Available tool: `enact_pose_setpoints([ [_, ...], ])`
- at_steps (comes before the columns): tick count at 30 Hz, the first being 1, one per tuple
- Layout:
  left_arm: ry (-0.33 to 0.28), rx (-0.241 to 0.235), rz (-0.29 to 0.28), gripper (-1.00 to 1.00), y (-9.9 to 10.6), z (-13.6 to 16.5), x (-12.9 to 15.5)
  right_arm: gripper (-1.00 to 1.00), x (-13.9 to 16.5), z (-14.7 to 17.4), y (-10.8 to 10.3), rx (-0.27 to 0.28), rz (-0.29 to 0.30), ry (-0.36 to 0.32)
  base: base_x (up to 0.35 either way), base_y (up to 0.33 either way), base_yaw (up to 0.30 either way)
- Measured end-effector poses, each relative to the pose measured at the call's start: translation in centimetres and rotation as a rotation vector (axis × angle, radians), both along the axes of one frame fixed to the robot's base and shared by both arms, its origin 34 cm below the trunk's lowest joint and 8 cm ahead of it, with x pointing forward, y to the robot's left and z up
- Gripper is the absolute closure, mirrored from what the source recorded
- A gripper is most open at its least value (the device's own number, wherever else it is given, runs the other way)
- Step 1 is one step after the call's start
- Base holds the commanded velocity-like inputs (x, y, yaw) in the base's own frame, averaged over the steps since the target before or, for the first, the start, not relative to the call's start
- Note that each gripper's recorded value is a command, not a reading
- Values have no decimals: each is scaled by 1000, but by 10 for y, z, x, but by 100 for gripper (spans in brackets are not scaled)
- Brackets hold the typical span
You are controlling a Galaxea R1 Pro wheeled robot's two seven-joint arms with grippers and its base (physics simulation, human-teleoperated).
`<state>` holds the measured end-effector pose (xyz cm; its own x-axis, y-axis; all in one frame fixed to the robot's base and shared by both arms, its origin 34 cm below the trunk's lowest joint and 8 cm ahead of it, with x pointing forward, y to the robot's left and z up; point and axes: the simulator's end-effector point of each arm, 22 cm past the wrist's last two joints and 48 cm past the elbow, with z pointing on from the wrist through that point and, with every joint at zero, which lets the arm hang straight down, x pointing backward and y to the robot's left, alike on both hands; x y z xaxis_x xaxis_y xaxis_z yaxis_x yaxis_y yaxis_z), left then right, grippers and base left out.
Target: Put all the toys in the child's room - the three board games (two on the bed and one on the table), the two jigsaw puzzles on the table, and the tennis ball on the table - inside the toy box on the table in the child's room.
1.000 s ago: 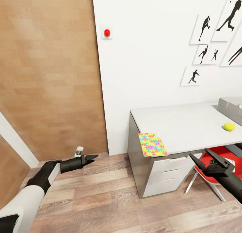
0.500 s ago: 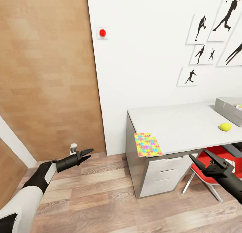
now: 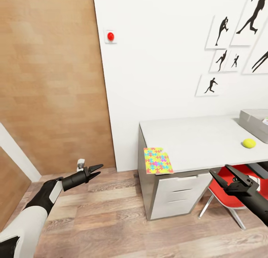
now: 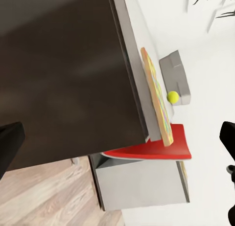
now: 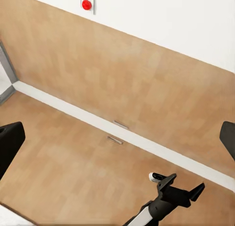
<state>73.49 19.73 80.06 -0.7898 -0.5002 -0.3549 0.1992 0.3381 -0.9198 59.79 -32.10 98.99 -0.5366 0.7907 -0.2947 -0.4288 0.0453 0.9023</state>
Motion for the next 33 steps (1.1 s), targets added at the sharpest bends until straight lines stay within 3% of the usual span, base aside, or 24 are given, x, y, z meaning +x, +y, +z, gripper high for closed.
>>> enact_pose_setpoints([
  [9, 5, 3, 0, -100, -1, -2, 0, -100, 0, 0, 1, 1, 2, 1, 0, -151, 155],
  [19, 6, 3, 1, -100, -2, -2, 0, -100, 0, -1, 2, -2, 3, 4, 0, -160, 22],
  [25, 7, 2, 1, -100, -3, -2, 0, -100, 1, -10, 5, -40, 4, 22, 0, -204, 1],
  [33, 7, 2, 1, -100, -3, -2, 0, -100, 1, -12, 6, -51, 4, 27, 24, -194, 0],
])
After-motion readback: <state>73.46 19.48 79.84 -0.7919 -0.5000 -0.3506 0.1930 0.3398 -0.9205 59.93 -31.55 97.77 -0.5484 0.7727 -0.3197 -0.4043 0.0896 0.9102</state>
